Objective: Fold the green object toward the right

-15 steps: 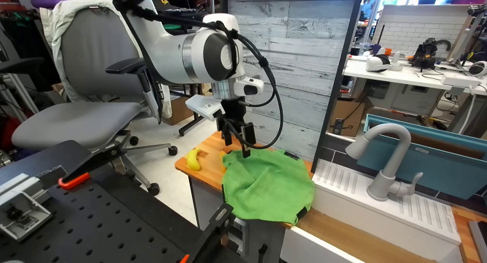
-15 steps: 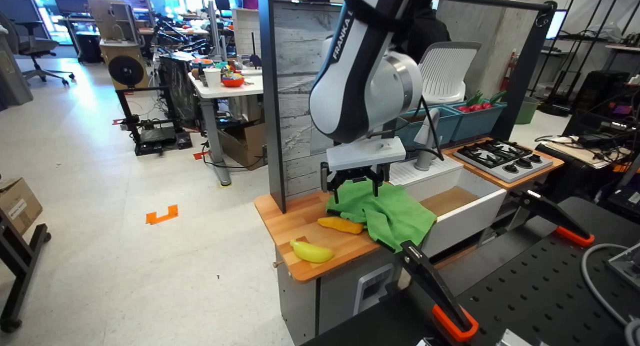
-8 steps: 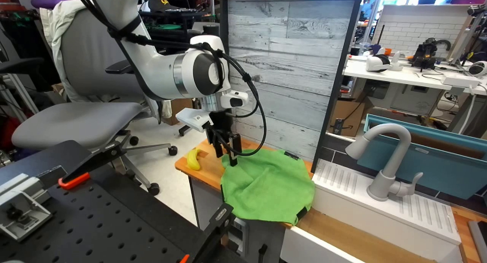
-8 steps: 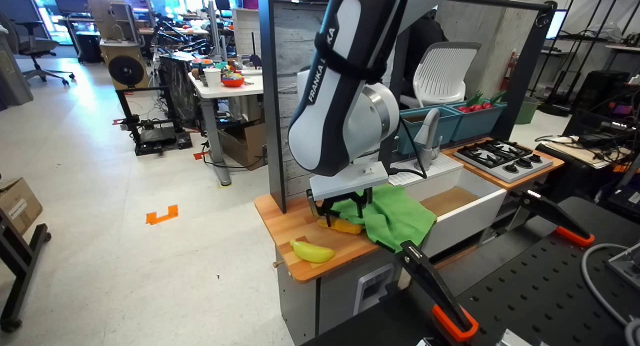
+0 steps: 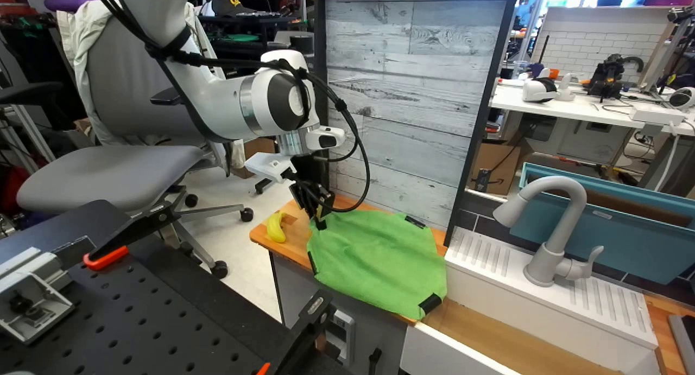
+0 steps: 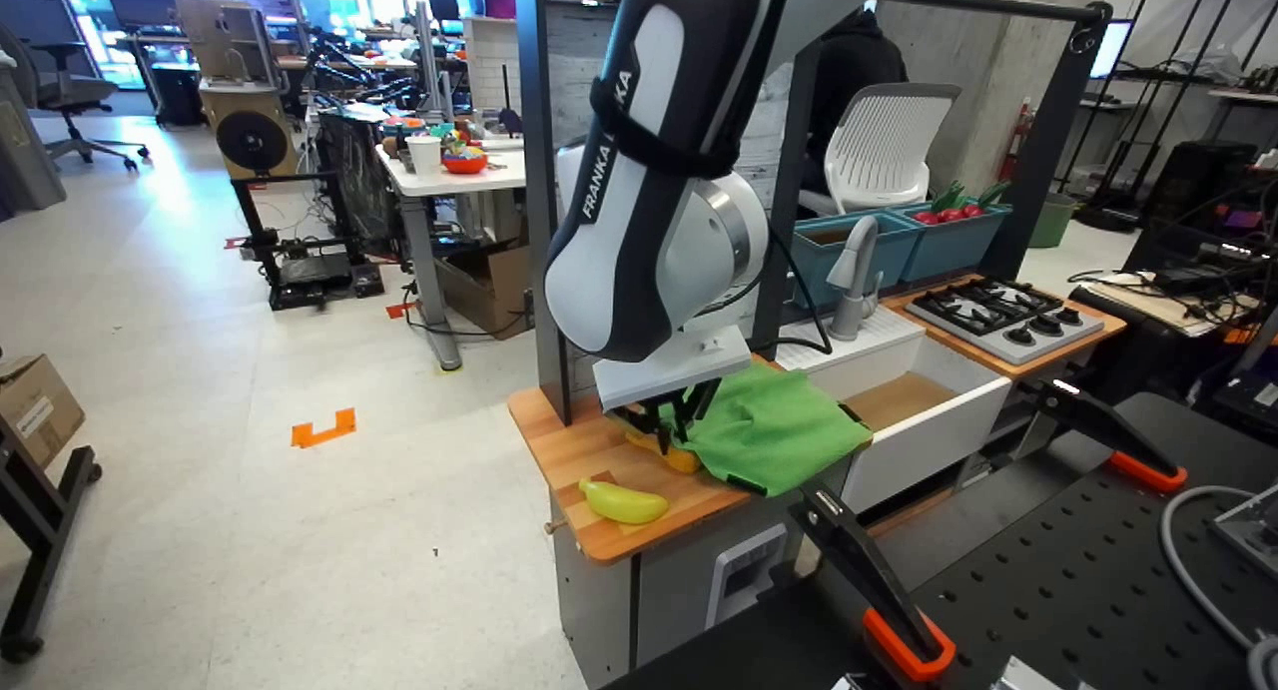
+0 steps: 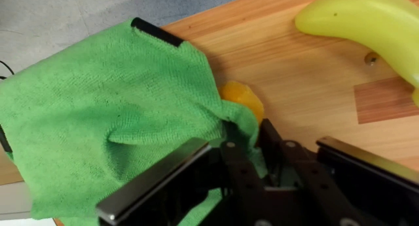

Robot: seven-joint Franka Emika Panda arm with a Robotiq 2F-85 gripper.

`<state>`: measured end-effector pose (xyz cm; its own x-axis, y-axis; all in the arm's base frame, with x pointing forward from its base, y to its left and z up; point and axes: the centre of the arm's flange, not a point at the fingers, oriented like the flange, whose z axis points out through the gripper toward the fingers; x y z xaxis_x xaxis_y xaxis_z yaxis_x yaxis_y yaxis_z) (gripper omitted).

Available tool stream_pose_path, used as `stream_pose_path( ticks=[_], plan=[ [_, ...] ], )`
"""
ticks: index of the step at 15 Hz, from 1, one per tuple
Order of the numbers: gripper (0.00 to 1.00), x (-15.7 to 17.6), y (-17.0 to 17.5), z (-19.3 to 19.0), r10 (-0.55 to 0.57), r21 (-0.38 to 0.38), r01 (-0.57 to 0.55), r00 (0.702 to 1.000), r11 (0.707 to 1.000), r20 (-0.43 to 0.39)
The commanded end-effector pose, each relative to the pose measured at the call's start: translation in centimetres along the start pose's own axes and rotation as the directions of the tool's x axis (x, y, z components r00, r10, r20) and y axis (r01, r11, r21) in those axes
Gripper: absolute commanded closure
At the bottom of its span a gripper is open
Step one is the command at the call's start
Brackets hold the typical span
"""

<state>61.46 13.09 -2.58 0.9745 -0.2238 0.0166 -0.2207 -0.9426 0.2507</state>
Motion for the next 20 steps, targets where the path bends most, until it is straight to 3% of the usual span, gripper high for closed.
stream_pose_path(
  ticks=[1,10,16,20],
  plan=[
    [1.00,0.5,-0.9,0.6,0.003,-0.027,-0.003,1.000,1.000,-0.011],
    [0.98,-0.4,1.0,-3.1,0.022,0.009,-0.021,0.999,1.000,-0.034],
    [0.98,-0.1,5.3,-7.5,0.063,0.073,-0.058,0.996,0.996,-0.068],
    [0.98,1.7,9.1,-7.3,0.094,0.119,-0.086,0.994,0.989,-0.063]
  ],
)
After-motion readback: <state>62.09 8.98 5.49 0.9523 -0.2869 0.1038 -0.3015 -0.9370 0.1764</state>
